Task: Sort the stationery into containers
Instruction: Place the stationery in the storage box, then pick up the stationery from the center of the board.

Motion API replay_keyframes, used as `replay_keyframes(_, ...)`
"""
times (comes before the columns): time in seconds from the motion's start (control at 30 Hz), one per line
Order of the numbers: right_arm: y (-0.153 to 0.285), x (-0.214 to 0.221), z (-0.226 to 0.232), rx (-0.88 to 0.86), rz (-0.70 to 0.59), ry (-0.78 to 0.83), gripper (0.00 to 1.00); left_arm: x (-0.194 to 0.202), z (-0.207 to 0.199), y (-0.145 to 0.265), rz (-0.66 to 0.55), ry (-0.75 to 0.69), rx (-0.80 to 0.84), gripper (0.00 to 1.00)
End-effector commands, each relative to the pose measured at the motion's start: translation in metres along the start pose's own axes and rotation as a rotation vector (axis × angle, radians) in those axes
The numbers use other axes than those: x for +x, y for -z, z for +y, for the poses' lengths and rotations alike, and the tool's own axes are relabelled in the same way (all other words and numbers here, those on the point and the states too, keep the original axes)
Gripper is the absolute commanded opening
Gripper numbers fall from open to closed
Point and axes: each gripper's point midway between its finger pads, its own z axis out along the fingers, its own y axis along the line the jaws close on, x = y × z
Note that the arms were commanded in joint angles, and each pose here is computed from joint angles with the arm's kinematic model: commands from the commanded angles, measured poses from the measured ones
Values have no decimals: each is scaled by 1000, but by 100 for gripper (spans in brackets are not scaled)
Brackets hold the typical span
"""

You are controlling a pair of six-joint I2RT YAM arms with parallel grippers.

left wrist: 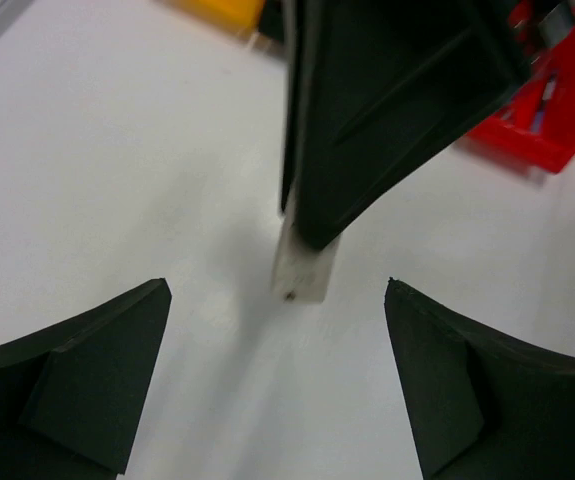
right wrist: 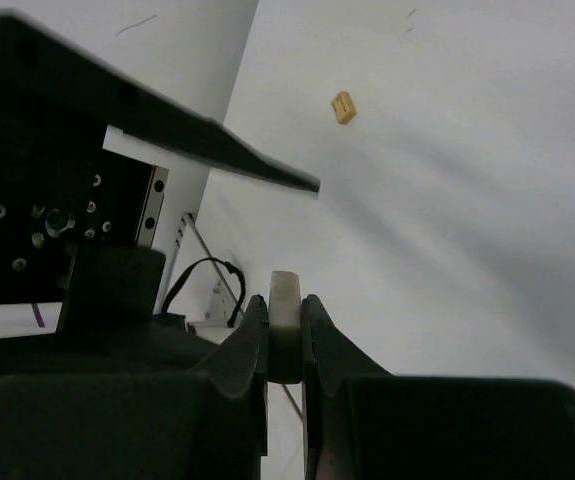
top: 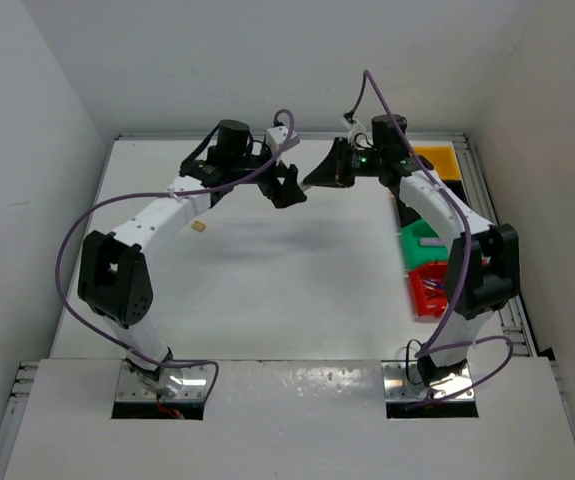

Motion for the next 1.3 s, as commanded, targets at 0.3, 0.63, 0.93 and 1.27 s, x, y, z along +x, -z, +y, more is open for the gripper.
replay_keyframes(0.3, 148, -140, -135, 600, -373, 268, 0, 22, 98, 67, 145, 111, -566, 100)
replay_keyframes(0.63, 250, -191, -247, 1065, -528, 304, 0, 73, 125, 94, 308, 175, -702, 100)
replay_keyframes(0.93, 229, -205, -292, 1079, -481, 304, 41, 97, 142, 118, 396, 186, -774, 100)
replay_keyframes(1.27, 215, -198, -240, 893, -477, 223, 65, 164, 134, 148, 619, -54, -319, 90)
